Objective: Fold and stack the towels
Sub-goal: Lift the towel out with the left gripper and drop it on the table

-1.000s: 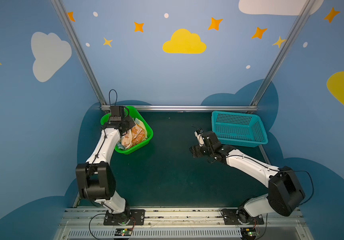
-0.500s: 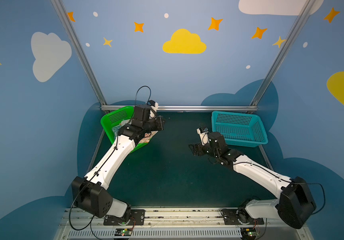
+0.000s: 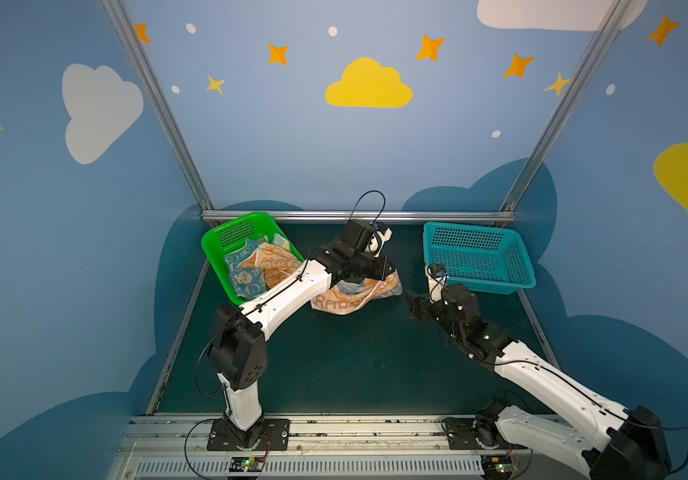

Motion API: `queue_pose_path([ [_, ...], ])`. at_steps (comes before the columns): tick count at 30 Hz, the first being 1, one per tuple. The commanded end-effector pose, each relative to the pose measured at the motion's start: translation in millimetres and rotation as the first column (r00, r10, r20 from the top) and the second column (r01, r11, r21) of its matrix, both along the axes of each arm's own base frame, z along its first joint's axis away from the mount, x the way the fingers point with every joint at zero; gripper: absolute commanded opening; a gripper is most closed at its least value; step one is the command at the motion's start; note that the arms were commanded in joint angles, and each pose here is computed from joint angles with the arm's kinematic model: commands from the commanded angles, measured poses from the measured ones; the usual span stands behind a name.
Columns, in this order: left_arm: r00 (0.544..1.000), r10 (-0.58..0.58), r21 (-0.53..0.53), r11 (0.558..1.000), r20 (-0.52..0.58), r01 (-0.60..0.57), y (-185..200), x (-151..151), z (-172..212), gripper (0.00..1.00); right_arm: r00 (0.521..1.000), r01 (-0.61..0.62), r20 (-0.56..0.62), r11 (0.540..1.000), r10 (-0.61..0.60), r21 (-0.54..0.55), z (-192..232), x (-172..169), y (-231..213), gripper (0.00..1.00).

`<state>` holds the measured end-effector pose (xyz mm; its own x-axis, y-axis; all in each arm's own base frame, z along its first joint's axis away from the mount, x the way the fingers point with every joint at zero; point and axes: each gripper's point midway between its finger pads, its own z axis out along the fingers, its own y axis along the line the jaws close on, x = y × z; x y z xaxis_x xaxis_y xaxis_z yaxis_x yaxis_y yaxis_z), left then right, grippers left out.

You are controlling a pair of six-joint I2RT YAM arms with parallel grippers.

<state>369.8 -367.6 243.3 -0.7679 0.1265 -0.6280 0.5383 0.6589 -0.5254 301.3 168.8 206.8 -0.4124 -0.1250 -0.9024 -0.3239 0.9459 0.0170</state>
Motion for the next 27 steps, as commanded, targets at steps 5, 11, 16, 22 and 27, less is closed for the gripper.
queue_pose_path([
  [5,0.995,0.094,0.069,0.993,0.022,-0.095,15.7,36.7,-19.1,0.07,0.990,-0.132,0.039,0.991,0.132,-0.013,1.0,-13.3,10.3,0.87],
  [11,0.990,0.122,0.094,0.989,-0.072,-0.115,14.7,66.8,-58.1,0.43,0.956,-0.294,0.013,0.956,0.294,-0.006,-5.6,-23.8,37.0,0.87],
  [16,0.986,0.130,0.122,0.986,-0.101,-0.118,14.5,82.0,-74.3,0.98,0.920,-0.392,-0.007,0.919,0.392,-0.045,-11.2,-29.5,54.2,0.86],
  [22,0.985,0.162,0.110,0.982,-0.066,-0.154,36.9,91.1,-53.7,1.00,0.888,-0.459,-0.030,0.887,0.458,-0.051,-13.2,-32.0,76.7,0.84],
  [27,0.971,0.239,0.097,0.967,-0.011,-0.237,76.9,93.7,-22.9,1.00,0.847,-0.530,-0.092,0.844,0.524,-0.081,-34.6,-39.1,107.8,0.78],
])
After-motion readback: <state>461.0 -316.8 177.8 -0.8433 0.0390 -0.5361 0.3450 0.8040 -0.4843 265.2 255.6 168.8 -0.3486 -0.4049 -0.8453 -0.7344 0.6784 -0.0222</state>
